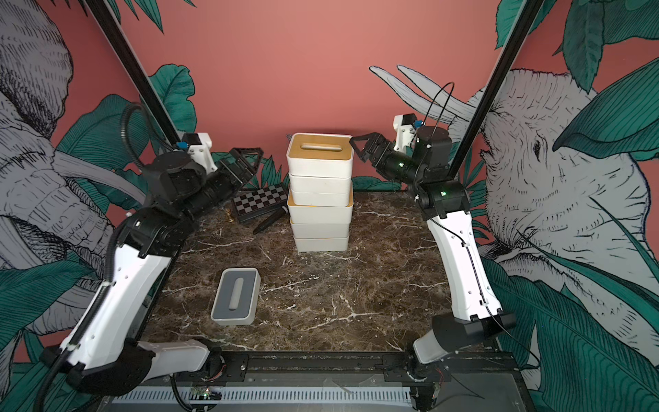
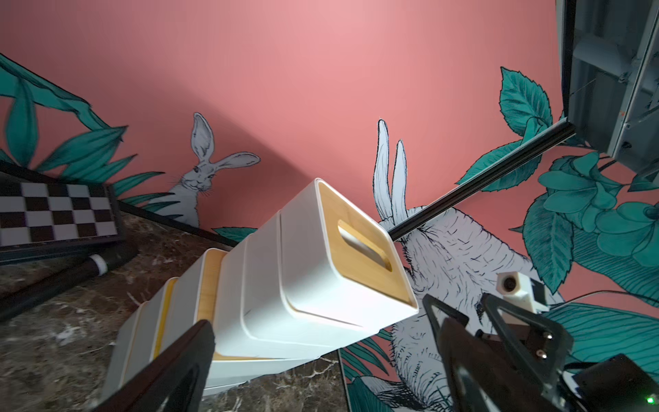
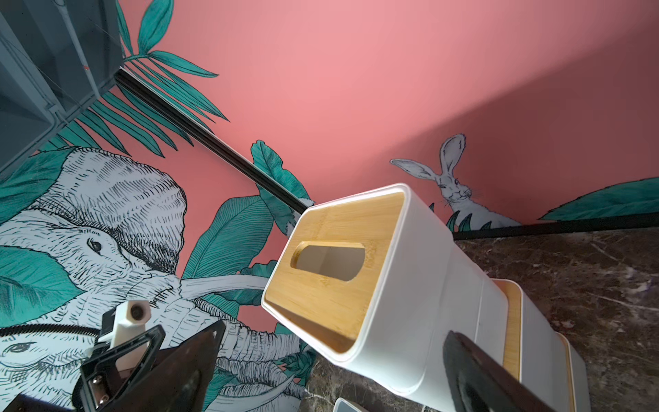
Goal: Stack the tissue boxes
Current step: Place the tissue box at the tissue box, then pick up the tissue box from the center of the board.
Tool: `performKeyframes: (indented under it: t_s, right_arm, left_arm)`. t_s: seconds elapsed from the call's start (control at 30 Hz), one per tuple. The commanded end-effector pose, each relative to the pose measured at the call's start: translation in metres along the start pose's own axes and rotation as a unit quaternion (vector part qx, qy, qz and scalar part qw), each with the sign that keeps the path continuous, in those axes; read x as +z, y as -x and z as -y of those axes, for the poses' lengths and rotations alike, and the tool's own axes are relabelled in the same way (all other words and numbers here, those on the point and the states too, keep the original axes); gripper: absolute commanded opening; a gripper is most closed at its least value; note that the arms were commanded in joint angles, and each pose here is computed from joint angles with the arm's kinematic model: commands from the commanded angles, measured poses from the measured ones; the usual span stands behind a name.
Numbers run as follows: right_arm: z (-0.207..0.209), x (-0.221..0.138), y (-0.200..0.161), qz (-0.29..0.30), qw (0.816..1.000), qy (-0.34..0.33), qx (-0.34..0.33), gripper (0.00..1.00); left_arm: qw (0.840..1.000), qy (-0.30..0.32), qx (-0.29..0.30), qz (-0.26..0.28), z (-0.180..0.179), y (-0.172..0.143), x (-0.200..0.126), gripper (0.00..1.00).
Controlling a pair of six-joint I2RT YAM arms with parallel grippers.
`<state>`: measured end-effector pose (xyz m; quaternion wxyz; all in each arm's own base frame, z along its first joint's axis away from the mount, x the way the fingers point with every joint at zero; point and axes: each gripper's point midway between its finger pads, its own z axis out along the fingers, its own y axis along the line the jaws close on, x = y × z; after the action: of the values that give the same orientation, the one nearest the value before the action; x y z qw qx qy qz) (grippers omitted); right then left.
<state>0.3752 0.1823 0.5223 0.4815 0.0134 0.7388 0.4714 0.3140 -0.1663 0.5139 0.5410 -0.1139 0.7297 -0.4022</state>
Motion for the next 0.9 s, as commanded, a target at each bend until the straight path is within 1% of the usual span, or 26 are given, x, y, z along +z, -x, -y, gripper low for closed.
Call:
performKeyframes:
  t_s: [0.0,0.07,0.13,0.2,0.27,0.33,0.4,0.47,0.53,0.57,0.6,0.63,0.73,0.87]
  right_arm:
    - [-0.013,-0.031,-0.003,0.023,0.999,-0.004,-0.031,0.99]
    - [-0.003,-0.041,-0.013,0.033,0.999,-0.018,-0.037,0.99]
    - [0.009,-0.051,-0.023,0.045,0.998,-0.034,-0.035,0.99]
    - [0.021,-0.057,-0.037,0.038,0.998,-0.048,-0.026,0.99]
    - [0.026,-0.060,-0.053,0.016,0.999,-0.046,-0.025,0.99]
    - [0.031,-0.062,-0.068,0.001,0.999,-0.041,-0.022,0.99]
    - [0.039,-0.064,-0.082,-0.007,0.999,-0.039,-0.013,0.99]
    - [0.048,-0.066,-0.096,-0.015,0.999,-0.041,-0.003,0.99]
    - [0.062,-0.067,-0.113,-0.030,0.998,-0.048,0.008,0.99]
    - [0.064,-0.068,-0.120,-0.035,0.998,-0.047,0.011,0.99]
    - [0.068,-0.068,-0.126,-0.041,0.998,-0.047,0.015,0.99]
    - [0.071,-0.069,-0.133,-0.047,0.998,-0.045,0.019,0.99]
    - [0.076,-0.070,-0.154,-0.070,0.997,-0.032,0.030,0.99]
    - [0.085,-0.075,-0.186,-0.116,0.993,-0.031,0.025,0.99]
  left_arm:
    - [0.996,0.064,0.063,-0.029,-0.032,-0.017,-0.048,1.00]
    - [0.990,0.106,0.077,-0.054,-0.056,-0.032,-0.076,1.00]
    - [0.980,0.158,0.085,-0.079,-0.083,-0.048,-0.103,0.99]
    - [0.969,0.207,0.093,-0.096,-0.109,-0.060,-0.134,1.00]
    - [0.957,0.247,0.104,-0.112,-0.133,-0.074,-0.160,1.00]
    - [0.945,0.279,0.099,-0.136,-0.158,-0.095,-0.178,0.99]
    - [0.934,0.300,0.080,-0.175,-0.181,-0.125,-0.188,1.00]
    - [0.917,0.335,0.059,-0.210,-0.209,-0.155,-0.197,0.99]
    - [0.901,0.371,0.040,-0.222,-0.237,-0.180,-0.206,1.00]
    - [0.898,0.380,0.031,-0.220,-0.247,-0.188,-0.208,1.00]
    - [0.897,0.384,0.023,-0.216,-0.256,-0.195,-0.209,1.00]
    - [0.900,0.383,0.017,-0.207,-0.261,-0.200,-0.207,0.99]
    - [0.901,0.395,0.003,-0.181,-0.277,-0.207,-0.201,0.99]
    - [0.895,0.412,-0.008,-0.169,-0.291,-0.214,-0.182,1.00]
